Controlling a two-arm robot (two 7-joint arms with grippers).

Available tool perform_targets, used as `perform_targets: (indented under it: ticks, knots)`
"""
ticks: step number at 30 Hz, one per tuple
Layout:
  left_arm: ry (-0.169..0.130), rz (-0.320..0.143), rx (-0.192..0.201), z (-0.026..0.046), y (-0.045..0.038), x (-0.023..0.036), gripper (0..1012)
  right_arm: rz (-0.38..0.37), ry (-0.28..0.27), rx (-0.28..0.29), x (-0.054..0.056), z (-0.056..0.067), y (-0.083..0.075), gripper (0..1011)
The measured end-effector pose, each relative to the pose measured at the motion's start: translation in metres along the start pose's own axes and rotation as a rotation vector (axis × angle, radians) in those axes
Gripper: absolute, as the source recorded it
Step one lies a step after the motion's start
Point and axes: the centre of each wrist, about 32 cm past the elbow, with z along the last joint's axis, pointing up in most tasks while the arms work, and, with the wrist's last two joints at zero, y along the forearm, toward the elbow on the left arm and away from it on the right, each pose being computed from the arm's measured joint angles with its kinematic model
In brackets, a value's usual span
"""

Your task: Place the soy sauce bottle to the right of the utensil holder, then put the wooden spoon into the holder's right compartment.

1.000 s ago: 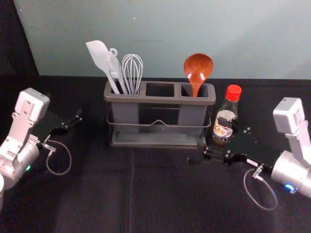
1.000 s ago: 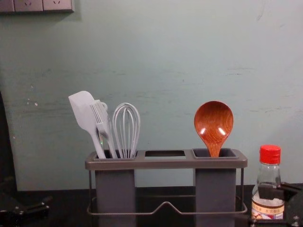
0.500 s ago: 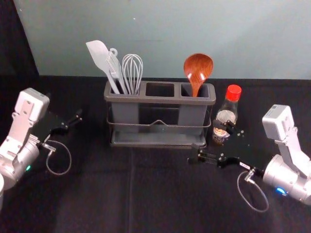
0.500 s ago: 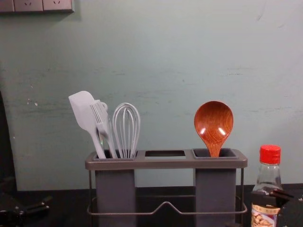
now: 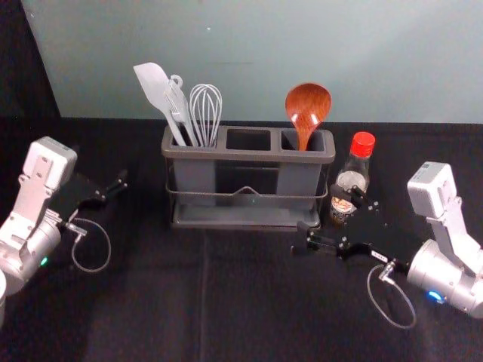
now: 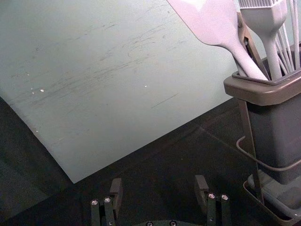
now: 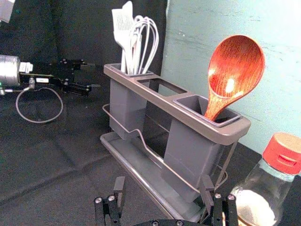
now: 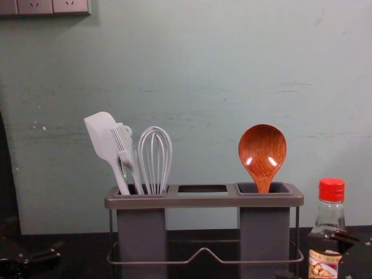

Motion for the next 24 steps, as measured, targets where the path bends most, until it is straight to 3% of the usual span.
perform_targets:
  ticks: [24]
  knots:
    - [0.000,0.000,0.000,0.0000,0.0000,0.0000,1005,0.001,-0.002,-0.001,-0.0004,0.0001,-0.0002,1002]
